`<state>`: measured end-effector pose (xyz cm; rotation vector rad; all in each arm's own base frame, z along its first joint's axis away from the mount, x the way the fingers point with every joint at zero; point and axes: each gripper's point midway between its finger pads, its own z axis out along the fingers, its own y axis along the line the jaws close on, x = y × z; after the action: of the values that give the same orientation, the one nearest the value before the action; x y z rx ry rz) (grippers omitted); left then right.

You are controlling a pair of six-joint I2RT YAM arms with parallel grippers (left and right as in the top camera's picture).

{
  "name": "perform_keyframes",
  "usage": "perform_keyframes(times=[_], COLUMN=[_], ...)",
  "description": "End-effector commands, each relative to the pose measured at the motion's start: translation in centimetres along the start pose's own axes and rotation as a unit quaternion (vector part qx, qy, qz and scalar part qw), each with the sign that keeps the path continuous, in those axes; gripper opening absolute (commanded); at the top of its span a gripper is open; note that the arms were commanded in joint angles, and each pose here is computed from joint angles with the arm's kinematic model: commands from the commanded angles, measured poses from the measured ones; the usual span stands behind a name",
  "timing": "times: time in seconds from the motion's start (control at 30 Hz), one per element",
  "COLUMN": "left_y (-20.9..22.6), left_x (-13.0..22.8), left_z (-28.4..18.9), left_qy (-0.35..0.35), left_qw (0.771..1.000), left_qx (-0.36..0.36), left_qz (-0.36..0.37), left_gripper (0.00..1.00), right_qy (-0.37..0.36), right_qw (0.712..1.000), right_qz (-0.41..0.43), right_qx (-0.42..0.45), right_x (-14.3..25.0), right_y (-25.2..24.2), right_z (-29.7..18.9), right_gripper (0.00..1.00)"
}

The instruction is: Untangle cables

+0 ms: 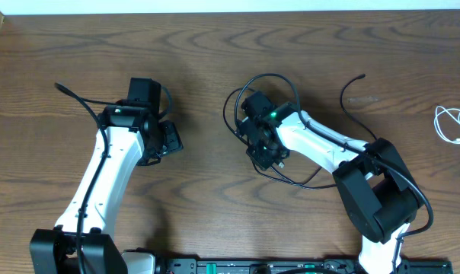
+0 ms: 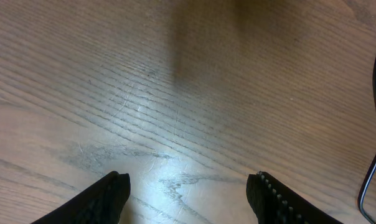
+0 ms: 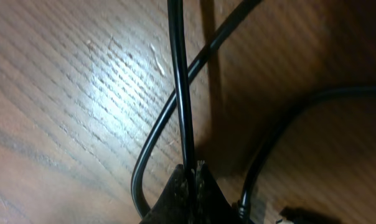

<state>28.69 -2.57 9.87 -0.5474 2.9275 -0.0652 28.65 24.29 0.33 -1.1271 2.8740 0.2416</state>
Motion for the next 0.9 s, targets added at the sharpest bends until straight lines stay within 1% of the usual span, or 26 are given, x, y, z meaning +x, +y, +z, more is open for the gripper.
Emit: perform_keyframes(times=[0.0,0.1,0.23,0.37,0.5,0.67,0.87], left_y=[0.2,0.2,0.2,0.2,0.2,0.2,0.2], left_x=[-0.1,-0.1,-0.1,-0.1,-0.1,-0.1,-0.1], left_z=[0.1,0.1,0.1,0.1,0.1,0.1,0.1], left_qy=[0.002,0.001,0.001,0.001,0.002,0.001,0.001], left_qw=[1.000,1.000,1.000,1.000,1.000,1.000,1.000], left_qx=[-0.006,-0.006,-0.006,-0.006,-0.006,-0.006,-0.006], left_qz=[-0.006,-0.006,-0.006,-0.006,-0.006,-0.006,-0.006], left_gripper=[0.65,0.66,0.65,0.66,0.65,0.65,0.66], right_qy=[-0.008,-0.024,-0.059,-0.109,-0.173,-0.259,-0.344], right_qw=[1.000,0.998,0.996,0.990,0.979,0.951,0.907], right_qz=[0.014,0.033,0.053,0.078,0.111,0.164,0.225], right_qx=[-0.023,-0.040,-0.045,-0.033,-0.012,0.029,0.092], right_x=[-0.7,-2.0,-3.9,-5.4,-5.9,-4.7,-1.0], right_y=[1.1,1.1,-0.1,-2.5,-5.8,-11.2,-17.0], right_z=[-1.3,-4.0,-9.3,-15.7,-22.3,-29.8,-37.3], right_gripper=[0.01,0.01,0.01,0.01,0.01,0.01,0.01])
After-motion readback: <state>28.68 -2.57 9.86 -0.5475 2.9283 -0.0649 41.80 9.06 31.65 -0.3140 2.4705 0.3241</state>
